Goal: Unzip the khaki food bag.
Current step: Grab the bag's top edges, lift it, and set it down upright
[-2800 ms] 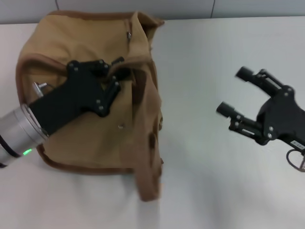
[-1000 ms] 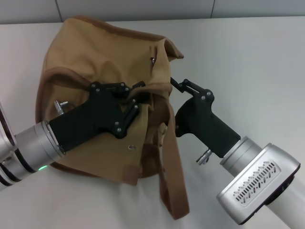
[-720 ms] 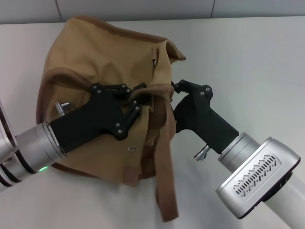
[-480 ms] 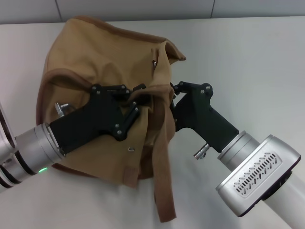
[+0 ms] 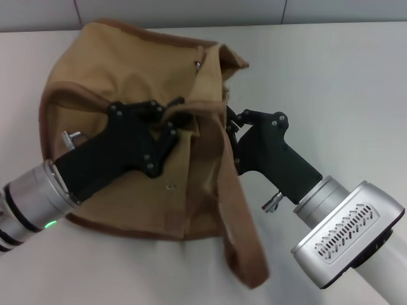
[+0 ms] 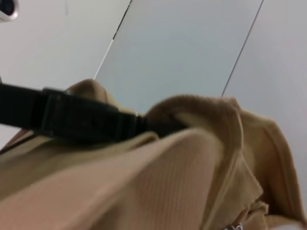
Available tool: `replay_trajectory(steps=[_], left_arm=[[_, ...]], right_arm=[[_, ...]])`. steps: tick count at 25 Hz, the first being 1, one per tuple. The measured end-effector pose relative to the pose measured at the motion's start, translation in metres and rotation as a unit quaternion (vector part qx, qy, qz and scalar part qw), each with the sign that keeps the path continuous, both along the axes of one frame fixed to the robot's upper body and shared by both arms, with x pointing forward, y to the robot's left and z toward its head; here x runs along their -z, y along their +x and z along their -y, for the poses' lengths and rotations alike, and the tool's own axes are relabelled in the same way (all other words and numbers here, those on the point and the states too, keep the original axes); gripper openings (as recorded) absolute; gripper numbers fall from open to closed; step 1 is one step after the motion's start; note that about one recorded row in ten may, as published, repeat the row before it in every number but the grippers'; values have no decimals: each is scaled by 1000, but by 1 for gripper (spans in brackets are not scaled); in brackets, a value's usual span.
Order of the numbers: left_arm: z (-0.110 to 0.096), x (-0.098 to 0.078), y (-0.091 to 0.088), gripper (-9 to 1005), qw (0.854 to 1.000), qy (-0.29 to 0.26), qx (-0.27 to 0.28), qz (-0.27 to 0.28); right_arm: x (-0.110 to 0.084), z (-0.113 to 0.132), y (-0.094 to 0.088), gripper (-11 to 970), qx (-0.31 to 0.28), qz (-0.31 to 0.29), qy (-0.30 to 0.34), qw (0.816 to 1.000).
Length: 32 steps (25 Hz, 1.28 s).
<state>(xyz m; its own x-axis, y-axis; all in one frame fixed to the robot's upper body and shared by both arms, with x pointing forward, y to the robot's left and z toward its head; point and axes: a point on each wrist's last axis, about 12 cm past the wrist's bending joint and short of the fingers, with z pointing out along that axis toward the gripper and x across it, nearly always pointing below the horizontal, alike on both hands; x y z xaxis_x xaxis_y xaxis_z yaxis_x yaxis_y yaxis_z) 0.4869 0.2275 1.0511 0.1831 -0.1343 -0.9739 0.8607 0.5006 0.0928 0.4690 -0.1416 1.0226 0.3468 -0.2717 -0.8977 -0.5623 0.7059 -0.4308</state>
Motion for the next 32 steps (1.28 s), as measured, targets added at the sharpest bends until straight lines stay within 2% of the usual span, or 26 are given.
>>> replay_trajectory(steps=[8,12,18,24,32], left_arm=[[-11,-11,-7,82,995,-84,-47,19],[-20,-14,-13,82,987,-131,-85,26],[-36,-16,-18,82,970,-201,-136,3],[-45,-13,-24,82,962,-223,-156,-16],[-51,-8,-27,83,960,-216,-173,-32]], right_arm=[[2,9,1,3,11,-19,26,999],[2,21,2,4,19,-28,56,998],[5,46,0,4,33,-50,98,993],[7,67,-5,4,46,-58,126,989],[5,71,-2,11,42,-74,152,985]])
